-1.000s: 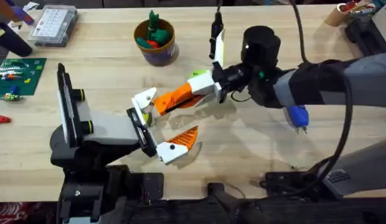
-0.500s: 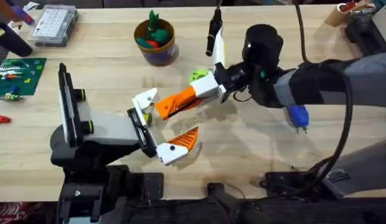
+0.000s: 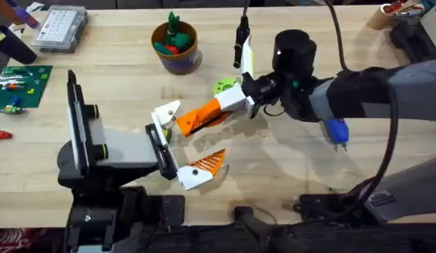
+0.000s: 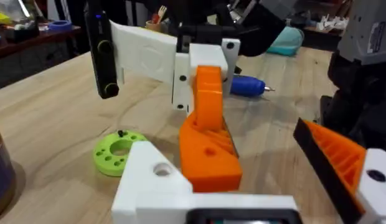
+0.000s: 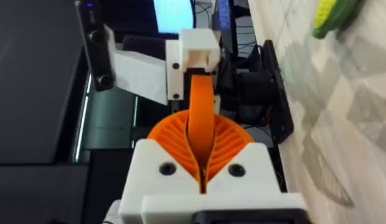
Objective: Pick up the gripper from the table and insert it into the empty holder that is missing its gripper. Then pick up a screw, insert it into the mounting hole, and use the screwdriver to tighten it. Finally, clean up the table by picking up the vegetable and placing it into the bucket.
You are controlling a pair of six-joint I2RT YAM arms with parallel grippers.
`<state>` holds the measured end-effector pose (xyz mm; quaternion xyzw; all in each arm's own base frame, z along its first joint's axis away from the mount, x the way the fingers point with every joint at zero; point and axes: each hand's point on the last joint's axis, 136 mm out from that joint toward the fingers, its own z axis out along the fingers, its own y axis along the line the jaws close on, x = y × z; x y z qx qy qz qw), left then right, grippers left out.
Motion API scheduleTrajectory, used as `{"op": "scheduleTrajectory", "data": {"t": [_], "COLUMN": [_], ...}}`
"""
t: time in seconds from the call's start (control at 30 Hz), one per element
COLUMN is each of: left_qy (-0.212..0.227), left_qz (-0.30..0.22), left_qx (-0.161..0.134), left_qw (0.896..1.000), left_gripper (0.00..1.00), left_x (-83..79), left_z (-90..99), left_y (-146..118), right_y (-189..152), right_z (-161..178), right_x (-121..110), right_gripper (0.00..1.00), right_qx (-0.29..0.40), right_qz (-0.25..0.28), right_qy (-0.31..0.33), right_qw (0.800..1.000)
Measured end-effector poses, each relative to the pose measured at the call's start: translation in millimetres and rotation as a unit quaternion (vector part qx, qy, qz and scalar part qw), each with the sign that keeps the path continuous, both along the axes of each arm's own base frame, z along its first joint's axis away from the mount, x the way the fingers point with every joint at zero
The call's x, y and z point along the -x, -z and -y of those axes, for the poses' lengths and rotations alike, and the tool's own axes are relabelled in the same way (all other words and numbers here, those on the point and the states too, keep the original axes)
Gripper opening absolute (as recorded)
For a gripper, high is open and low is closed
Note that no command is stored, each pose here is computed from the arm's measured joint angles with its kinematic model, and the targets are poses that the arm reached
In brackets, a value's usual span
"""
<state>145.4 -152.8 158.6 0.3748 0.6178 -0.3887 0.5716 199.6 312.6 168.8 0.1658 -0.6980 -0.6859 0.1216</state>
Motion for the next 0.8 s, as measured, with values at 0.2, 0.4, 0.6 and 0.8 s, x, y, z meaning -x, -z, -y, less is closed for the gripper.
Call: {"op": "scheduleTrajectory", "data": {"t": [0.2, 0.4, 0.6, 0.8], "left_qy": [0.001, 0.001, 0.001, 0.001], "left_qz": [0.005, 0.006, 0.006, 0.006], "left_qx": [-0.002, -0.003, -0.003, -0.003], "left_qw": [1.0, 1.0, 1.0, 1.0], "left_gripper": [0.986, 0.986, 0.986, 0.986], "left_x": [0.1, 0.1, 0.1, 0.1], "left_z": [0.1, 0.1, 0.1, 0.0], "left_y": [0, 0, 0, 0], "right_y": [-16, -14, -7, -6], "right_z": [-1, -2, -1, -2], "right_x": [-2, -4, -2, -5], "right_gripper": [0.017, 0.017, 0.017, 0.017], "right_qx": [-0.03, -0.027, -0.025, -0.029], "right_qz": [0.044, 0.042, 0.045, 0.059], "right_qy": [0.001, 0.007, 0.01, 0.017], "right_qw": [0.999, 0.999, 0.999, 0.998]}}
